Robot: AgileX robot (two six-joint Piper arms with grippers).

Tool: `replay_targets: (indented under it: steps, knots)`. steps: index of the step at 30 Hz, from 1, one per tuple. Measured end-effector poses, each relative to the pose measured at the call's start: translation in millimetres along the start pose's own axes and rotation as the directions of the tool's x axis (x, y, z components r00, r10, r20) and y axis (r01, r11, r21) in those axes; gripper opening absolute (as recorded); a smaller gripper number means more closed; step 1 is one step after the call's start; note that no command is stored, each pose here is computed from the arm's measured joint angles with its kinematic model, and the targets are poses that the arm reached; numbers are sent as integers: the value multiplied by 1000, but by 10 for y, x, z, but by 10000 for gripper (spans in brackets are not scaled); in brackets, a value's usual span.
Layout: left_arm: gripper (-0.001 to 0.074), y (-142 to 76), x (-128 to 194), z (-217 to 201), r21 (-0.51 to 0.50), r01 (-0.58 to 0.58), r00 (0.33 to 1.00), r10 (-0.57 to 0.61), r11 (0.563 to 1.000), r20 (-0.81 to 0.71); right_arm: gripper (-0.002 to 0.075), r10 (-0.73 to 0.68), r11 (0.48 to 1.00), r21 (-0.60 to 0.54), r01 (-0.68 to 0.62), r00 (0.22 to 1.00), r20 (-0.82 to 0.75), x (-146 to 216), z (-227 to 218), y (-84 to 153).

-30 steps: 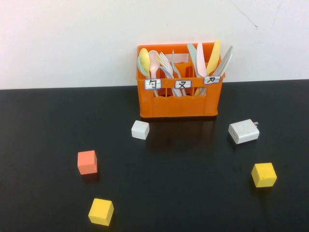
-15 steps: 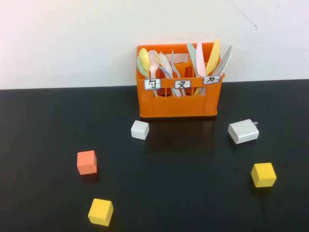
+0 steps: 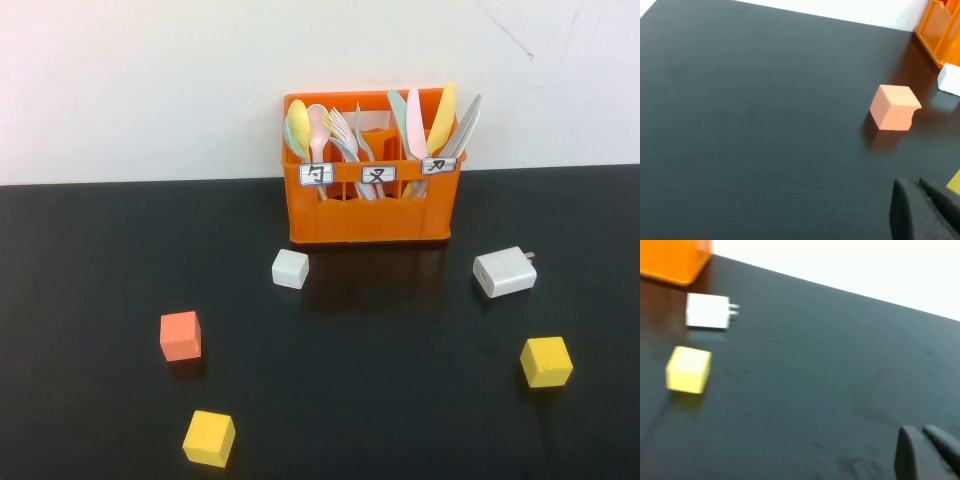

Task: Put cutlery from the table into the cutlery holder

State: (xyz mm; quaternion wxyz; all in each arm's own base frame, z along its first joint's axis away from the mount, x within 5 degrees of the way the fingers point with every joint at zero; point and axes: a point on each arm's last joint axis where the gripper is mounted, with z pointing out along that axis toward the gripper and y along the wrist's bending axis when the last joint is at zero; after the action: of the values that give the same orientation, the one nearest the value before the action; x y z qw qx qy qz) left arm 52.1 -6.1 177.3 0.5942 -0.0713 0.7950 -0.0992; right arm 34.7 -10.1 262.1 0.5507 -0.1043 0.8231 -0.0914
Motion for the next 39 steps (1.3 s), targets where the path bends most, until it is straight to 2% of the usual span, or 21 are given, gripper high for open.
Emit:
replay_targets:
  steps: [14, 19, 33, 39]
  knots:
    - [-1, 0, 0, 0, 0, 0, 1000, 0, 1000, 0, -2, 51, 992, 116, -46, 998, -40, 506, 358, 129]
    - [-1, 0, 0, 0, 0, 0, 1000, 0, 1000, 0, -2, 64, 990, 123, -64, 998, 9, 553, 334, 148]
    - [-1, 0, 0, 0, 0, 0, 1000, 0, 1000, 0, -2, 105, 990, 91, -107, 994, 20, 546, 334, 178]
    - [-1, 0, 0, 0, 0, 0, 1000, 0, 1000, 0, -2, 27, 997, 72, -31, 998, 59, 591, 402, 222]
